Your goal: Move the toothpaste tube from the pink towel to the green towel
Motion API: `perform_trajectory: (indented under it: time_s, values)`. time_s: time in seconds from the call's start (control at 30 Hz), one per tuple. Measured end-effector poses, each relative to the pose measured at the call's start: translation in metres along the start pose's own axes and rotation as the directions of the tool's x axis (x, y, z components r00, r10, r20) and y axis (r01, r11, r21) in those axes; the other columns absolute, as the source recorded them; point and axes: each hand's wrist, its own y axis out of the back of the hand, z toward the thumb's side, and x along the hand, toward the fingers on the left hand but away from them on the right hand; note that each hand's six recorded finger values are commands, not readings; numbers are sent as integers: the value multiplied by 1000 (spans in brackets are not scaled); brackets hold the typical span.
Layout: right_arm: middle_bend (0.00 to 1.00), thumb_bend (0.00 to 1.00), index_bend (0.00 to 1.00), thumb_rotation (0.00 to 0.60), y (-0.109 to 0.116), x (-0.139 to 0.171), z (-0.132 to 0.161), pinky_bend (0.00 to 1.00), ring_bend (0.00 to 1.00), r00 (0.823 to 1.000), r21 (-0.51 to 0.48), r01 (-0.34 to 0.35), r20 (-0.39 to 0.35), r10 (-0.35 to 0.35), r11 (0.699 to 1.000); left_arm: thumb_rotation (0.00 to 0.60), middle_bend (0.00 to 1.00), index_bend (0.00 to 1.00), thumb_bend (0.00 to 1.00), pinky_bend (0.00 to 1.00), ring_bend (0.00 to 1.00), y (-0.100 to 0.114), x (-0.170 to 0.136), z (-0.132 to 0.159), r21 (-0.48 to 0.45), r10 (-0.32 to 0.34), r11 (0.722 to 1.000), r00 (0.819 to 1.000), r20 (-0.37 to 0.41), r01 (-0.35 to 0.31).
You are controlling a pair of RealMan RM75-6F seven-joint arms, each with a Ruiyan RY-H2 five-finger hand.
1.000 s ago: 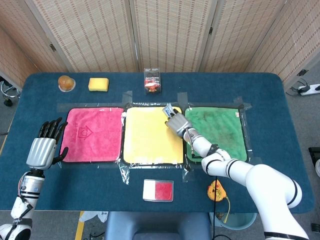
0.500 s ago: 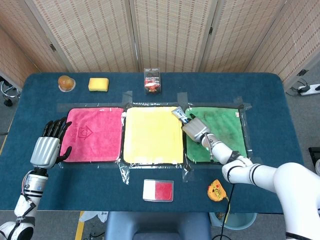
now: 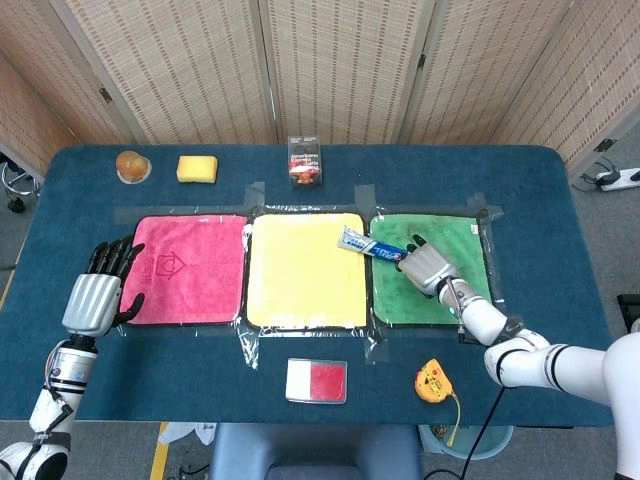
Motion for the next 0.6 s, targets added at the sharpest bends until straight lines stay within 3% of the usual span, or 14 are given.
perform_trajectory:
  time_s: [0.17, 0.27, 0.4, 0.6]
  values:
    - [222, 494, 259, 600, 29, -2, 6, 0, 162, 996, -72, 90, -14, -91, 993, 600, 51, 103, 429, 9, 20, 1, -1, 1, 1, 1, 1000, 1000, 1, -1]
    - [159, 493, 174, 600, 42, -10, 9, 0, 135, 993, -88, 115, -17, -117, 989, 600, 51, 103, 428, 9, 20, 1, -2, -1, 3, 1, 1000, 1000, -4, -1]
    - [82, 494, 50, 600, 49, -26, 13, 0, 129, 994, -113, 104, -8, -105, 988, 600, 51, 103, 428, 9, 20, 1, -4, -3, 4, -2, 1000, 1000, -12, 2]
    - [49, 494, 0, 600, 53, -49, 21, 0, 166, 998, -147, 59, 12, -58, 987, 600, 51, 103, 428, 9, 20, 1, -8, -8, 9, -4, 1000, 1000, -23, 4]
